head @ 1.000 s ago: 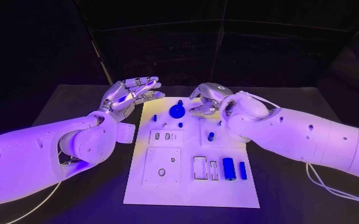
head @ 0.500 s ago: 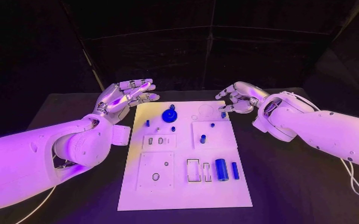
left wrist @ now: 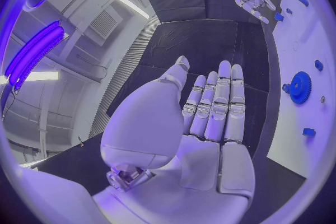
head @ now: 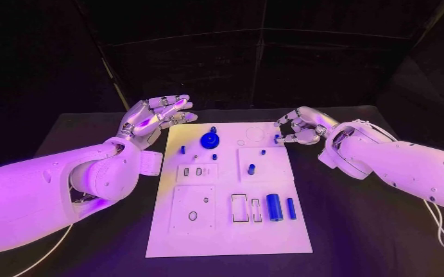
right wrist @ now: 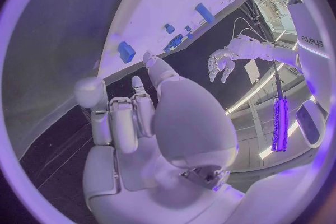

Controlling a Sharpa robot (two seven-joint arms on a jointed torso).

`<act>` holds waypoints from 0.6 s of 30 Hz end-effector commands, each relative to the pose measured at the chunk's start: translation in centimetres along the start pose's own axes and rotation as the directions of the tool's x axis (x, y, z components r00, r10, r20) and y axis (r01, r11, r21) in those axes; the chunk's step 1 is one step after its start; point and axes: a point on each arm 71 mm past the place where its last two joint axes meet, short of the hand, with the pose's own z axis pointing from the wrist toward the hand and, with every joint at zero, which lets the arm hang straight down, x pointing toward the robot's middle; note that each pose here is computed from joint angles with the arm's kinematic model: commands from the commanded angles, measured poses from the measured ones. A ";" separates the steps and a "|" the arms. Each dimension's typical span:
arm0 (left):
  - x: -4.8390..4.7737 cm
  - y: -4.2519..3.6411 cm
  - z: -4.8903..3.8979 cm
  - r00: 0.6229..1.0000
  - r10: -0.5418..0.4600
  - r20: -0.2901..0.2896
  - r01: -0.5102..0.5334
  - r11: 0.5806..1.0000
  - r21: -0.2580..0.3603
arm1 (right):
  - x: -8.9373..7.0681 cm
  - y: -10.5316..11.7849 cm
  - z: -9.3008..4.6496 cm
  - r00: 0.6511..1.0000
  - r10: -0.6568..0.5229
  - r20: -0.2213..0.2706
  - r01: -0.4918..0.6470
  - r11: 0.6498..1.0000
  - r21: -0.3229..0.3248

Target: Assemble the parts on the task board

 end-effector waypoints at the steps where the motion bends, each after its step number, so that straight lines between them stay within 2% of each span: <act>1: 0.05 -0.10 0.08 1.000 -0.007 -0.013 0.007 1.000 0.011 | 0.2 0.0 0.0 1.000 0.018 -0.024 -0.018 1.000 -0.014; 18: -0.05 -0.07 0.15 1.000 -0.005 -0.011 0.005 1.000 0.011 | 0.5 -0.9 0.6 1.000 -0.002 -0.011 0.002 0.999 0.037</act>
